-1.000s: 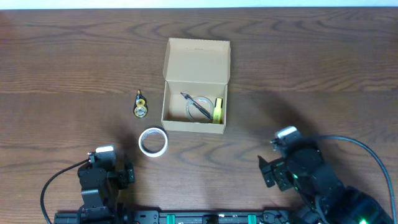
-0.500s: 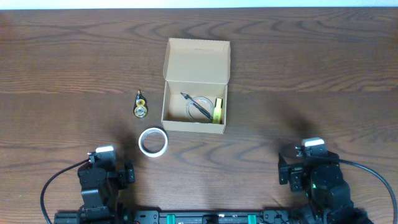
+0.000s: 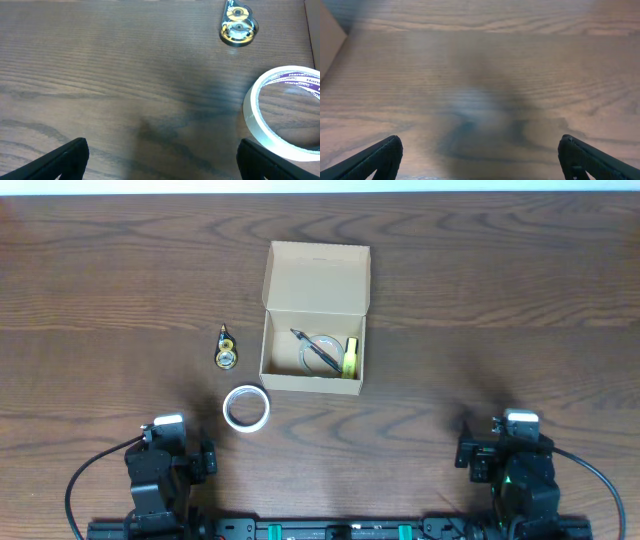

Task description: Pack container

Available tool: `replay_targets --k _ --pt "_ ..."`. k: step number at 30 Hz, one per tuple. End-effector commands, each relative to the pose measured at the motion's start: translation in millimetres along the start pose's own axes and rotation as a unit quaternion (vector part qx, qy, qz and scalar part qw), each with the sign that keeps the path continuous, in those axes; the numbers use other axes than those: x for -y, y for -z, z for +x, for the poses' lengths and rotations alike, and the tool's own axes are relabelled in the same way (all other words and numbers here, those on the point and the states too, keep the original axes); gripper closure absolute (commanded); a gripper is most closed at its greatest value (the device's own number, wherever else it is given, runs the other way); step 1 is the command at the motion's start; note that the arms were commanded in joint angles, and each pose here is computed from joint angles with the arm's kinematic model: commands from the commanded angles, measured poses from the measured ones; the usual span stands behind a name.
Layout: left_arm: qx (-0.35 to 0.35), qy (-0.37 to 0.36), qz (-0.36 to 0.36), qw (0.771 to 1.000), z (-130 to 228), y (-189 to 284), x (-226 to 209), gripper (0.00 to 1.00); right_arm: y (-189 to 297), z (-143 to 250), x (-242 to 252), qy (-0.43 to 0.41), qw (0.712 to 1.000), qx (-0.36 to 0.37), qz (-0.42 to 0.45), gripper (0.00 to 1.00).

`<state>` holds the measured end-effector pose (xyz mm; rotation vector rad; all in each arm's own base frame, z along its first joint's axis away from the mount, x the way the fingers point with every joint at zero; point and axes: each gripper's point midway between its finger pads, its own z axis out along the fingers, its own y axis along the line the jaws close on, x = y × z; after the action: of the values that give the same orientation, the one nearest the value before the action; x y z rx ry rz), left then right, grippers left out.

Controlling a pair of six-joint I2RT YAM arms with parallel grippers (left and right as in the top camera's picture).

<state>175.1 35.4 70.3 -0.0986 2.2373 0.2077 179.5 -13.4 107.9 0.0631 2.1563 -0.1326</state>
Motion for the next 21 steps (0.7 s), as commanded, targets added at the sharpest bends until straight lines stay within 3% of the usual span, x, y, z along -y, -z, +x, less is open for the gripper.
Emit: replay_targets --k 1,12,21 --pt "-0.022 0.006 -0.008 1.000 14.0 -4.4 -1.6 0.05 -2.9 4.2 0.2 -0.019 1.000 0.000 -0.003 0.01" --pt "-0.022 0.006 -0.008 1.000 14.0 -4.4 -1.6 0.05 -20.6 32.3 -15.5 -0.026 0.998 -0.035 -0.044 0.01" --pt "-0.022 0.006 -0.008 1.000 14.0 -4.4 -1.6 0.05 -21.5 31.9 -16.6 -0.005 0.998 -0.033 -0.047 0.01"
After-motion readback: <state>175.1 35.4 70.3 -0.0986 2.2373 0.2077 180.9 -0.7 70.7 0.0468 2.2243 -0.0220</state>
